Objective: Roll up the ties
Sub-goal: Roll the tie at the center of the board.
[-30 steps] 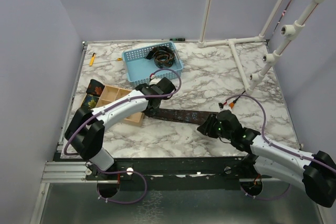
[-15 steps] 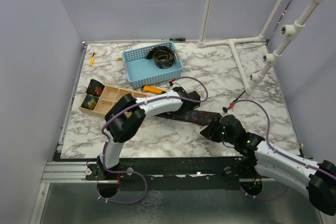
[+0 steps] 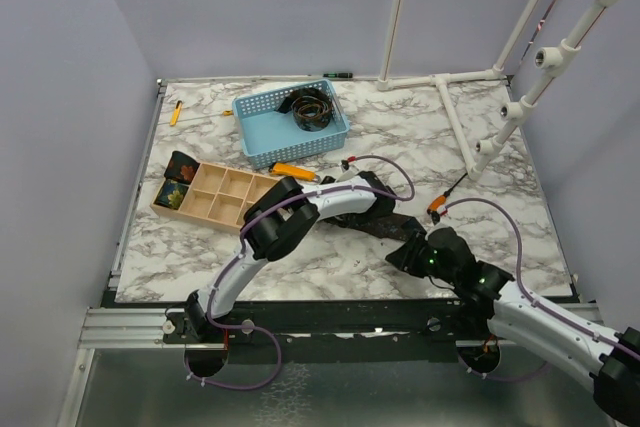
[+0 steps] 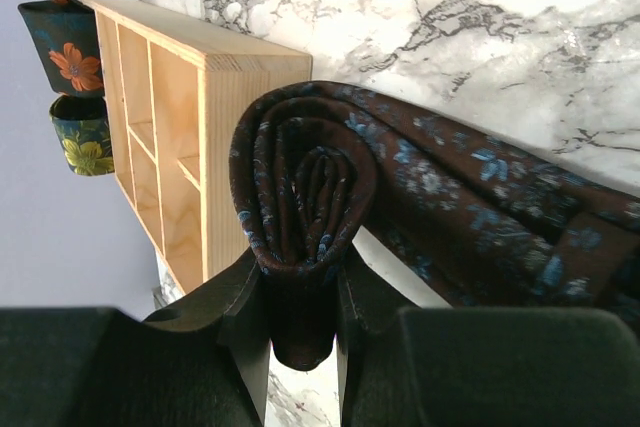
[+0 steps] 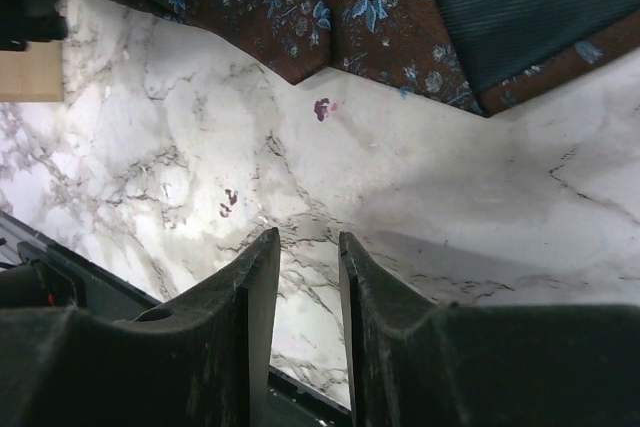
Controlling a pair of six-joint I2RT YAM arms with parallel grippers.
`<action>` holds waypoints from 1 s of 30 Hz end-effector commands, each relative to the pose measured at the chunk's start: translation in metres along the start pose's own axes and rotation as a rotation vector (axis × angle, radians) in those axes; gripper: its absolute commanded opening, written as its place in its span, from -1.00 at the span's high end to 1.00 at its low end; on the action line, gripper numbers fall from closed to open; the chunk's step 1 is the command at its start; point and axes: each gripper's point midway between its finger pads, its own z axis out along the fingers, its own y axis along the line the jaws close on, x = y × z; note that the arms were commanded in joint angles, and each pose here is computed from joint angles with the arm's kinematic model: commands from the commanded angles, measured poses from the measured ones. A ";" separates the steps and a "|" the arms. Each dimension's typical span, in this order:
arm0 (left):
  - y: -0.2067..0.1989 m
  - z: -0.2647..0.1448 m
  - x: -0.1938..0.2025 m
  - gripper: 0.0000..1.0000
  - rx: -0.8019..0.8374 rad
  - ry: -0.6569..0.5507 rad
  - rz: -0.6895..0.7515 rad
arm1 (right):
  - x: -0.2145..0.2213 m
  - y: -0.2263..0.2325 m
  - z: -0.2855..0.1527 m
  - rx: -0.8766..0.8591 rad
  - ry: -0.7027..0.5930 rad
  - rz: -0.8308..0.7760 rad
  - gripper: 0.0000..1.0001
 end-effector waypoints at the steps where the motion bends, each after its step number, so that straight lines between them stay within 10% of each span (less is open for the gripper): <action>1: -0.008 0.001 -0.004 1.00 -0.034 -0.024 0.025 | 0.003 -0.003 -0.003 0.004 0.006 0.000 0.31; 13: -0.043 -0.007 -0.009 -0.24 0.057 -0.029 0.070 | 0.001 -0.001 -0.006 0.005 0.009 -0.009 0.30; 30: -0.021 -0.057 -0.015 -0.91 0.317 -0.047 -0.025 | -0.001 0.002 -0.009 -0.013 -0.002 -0.005 0.19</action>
